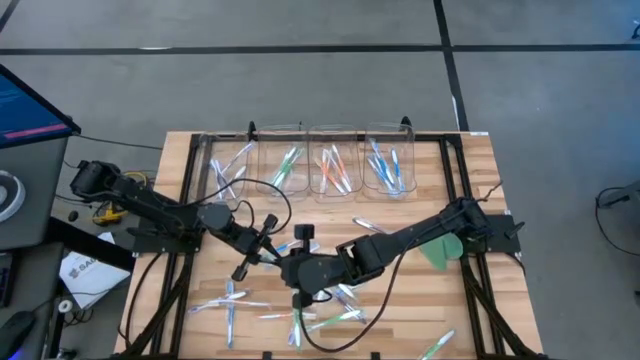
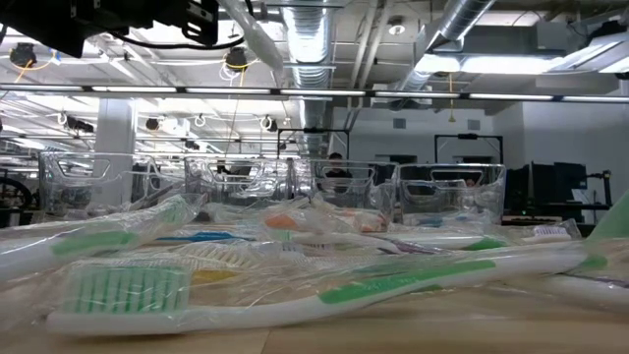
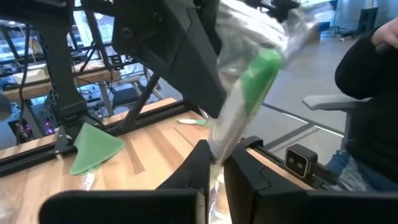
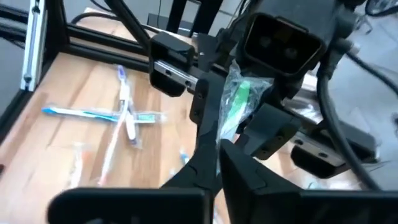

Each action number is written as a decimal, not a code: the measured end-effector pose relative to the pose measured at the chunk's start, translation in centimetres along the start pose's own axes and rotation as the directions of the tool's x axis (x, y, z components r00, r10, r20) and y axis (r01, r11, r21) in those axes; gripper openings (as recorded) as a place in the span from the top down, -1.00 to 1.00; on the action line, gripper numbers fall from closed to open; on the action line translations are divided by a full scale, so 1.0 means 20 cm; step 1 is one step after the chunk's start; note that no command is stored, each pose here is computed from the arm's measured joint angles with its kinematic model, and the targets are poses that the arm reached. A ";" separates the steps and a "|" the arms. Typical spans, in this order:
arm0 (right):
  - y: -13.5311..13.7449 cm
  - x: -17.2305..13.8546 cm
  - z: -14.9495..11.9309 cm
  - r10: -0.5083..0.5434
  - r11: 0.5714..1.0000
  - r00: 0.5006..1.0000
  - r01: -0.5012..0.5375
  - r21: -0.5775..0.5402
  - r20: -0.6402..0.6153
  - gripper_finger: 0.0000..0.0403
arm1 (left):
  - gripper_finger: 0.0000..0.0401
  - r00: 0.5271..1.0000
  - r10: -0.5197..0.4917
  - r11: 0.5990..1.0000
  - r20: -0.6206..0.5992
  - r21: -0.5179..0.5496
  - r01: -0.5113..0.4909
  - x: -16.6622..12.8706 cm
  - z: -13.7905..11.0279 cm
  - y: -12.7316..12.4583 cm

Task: Pick & Place Toothbrushes
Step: Put the green toothbrush into the middle left transparent bin, then put the blue toothbrush into the right transparent bin

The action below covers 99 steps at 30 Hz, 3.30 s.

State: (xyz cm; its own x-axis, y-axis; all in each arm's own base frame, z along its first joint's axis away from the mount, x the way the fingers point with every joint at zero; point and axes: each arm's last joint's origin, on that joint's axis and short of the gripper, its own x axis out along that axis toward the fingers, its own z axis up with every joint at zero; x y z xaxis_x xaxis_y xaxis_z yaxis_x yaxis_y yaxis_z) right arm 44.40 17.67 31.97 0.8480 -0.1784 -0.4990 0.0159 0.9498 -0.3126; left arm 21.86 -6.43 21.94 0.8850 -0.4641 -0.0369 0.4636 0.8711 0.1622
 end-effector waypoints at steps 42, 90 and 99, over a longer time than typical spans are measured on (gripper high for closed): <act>0.01 -0.38 -0.23 -0.505 0.837 0.774 0.547 0.002 -0.382 -0.29 | 0.91 0.493 0.754 0.652 -0.433 0.405 -0.641 -0.31 0.35 0.55; -0.02 -0.35 -0.24 -0.505 0.831 0.765 0.556 0.014 -0.398 -0.29 | 0.23 0.774 0.440 0.811 -0.456 -0.168 -0.561 -0.34 0.17 0.24; -0.02 -0.34 -0.24 -0.506 0.830 0.764 0.558 0.015 -0.400 -0.29 | 0.23 0.803 0.291 0.877 -0.520 -0.191 -0.442 -0.31 -0.19 0.05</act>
State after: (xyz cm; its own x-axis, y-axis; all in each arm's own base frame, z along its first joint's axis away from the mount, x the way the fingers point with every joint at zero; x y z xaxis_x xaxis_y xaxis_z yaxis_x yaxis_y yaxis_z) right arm 36.10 17.30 31.70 0.4283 -0.7199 -0.5461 0.4939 0.6926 -0.5257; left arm 16.93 -2.10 18.50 0.8680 -0.0356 -0.4953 0.0238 0.9993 -0.0302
